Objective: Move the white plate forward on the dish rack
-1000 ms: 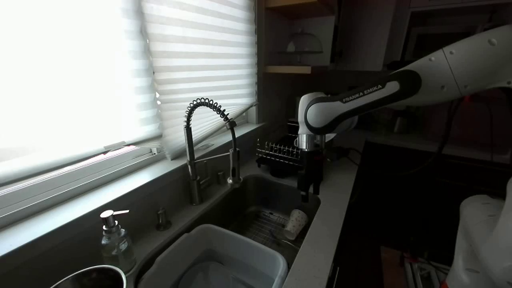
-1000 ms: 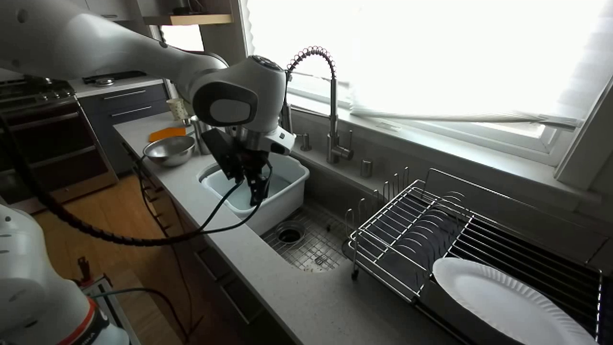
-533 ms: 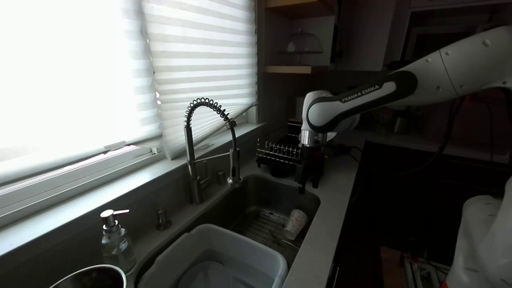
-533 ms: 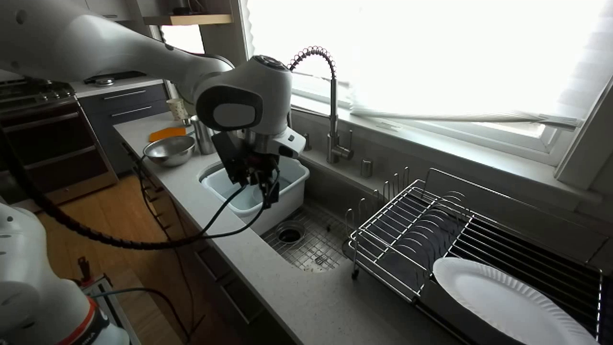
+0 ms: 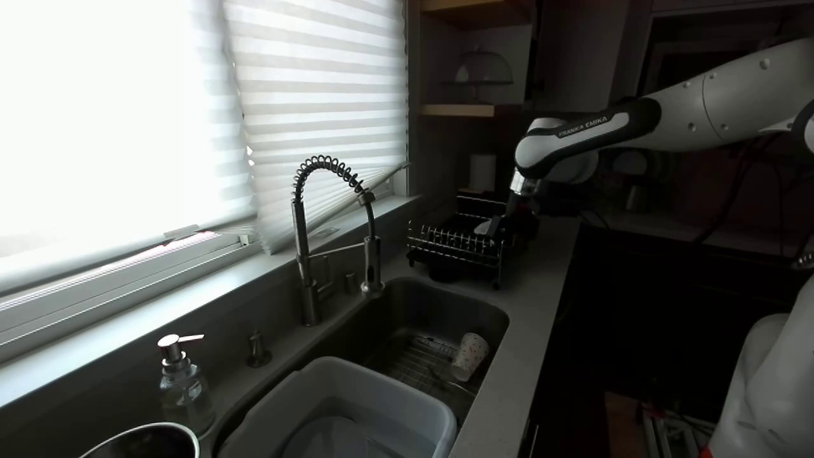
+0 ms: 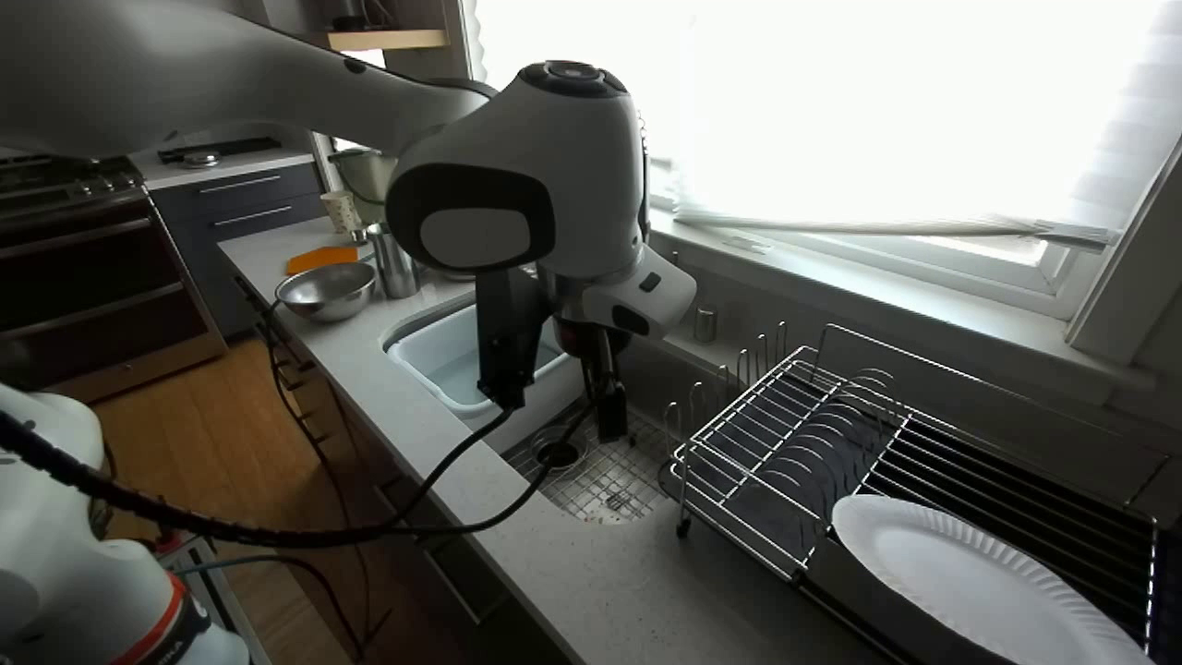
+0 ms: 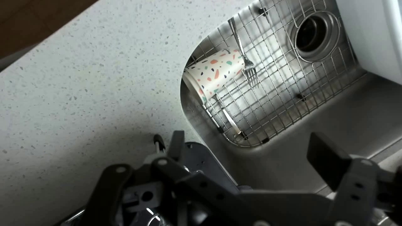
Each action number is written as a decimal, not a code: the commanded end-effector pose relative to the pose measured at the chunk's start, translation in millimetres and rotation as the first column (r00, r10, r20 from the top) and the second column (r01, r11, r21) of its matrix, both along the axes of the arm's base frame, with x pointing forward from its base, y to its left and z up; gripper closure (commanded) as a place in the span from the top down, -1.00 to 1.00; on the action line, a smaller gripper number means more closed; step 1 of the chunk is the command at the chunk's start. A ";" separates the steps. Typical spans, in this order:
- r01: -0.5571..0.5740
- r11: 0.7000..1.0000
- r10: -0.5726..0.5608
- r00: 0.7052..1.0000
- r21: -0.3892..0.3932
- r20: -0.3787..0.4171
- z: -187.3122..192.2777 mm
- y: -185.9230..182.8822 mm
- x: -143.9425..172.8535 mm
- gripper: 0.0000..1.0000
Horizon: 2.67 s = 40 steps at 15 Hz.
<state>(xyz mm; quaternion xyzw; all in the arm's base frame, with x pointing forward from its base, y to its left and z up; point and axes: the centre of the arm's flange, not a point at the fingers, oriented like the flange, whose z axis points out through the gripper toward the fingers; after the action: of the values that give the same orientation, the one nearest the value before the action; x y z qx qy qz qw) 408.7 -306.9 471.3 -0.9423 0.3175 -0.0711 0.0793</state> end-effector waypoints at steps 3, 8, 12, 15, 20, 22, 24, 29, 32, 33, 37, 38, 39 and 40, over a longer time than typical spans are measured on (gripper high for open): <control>-0.017 1.000 0.017 1.000 0.002 -0.008 -3.6 8.2 5.3 1.00; 0.057 0.997 -0.054 0.998 -0.052 0.042 25.7 -19.8 -1.1 1.00; 0.200 0.967 -0.176 0.973 -0.160 0.150 73.2 -79.9 -22.3 1.00; 0.320 0.930 -0.283 0.937 -0.179 0.204 83.0 -129.0 -40.5 1.00; 0.439 0.878 -0.391 0.888 -0.192 0.244 72.8 -195.9 -66.3 1.00; 0.479 0.857 -0.430 0.867 -0.187 0.253 63.4 -213.9 -68.6 1.00; 0.503 0.842 -0.451 0.854 -0.192 0.261 51.0 -226.1 -66.5 1.00; 0.538 0.823 -0.490 0.834 -0.183 0.253 23.5 -240.0 -55.9 1.00; 0.552 0.816 -0.505 0.825 -0.171 0.254 14.9 -246.5 -55.0 1.00; 0.554 0.816 -0.507 0.823 -0.166 0.255 12.1 -248.0 -54.5 1.00; 0.567 0.812 -0.519 0.809 -0.136 0.274 8.7 -251.3 -52.3 0.11; 0.571 0.811 -0.524 0.806 -0.129 0.275 6.7 -252.0 -52.2 -0.03; 0.575 0.809 -0.529 0.803 -0.122 0.276 5.0 -252.6 -52.1 -0.20; 0.577 0.808 -0.532 0.801 -0.118 0.275 3.6 -253.0 -52.0 -0.34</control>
<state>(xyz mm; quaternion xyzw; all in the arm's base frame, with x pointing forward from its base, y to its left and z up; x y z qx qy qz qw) 355.5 -549.6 482.4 -0.8032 0.5527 -0.2221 -0.0103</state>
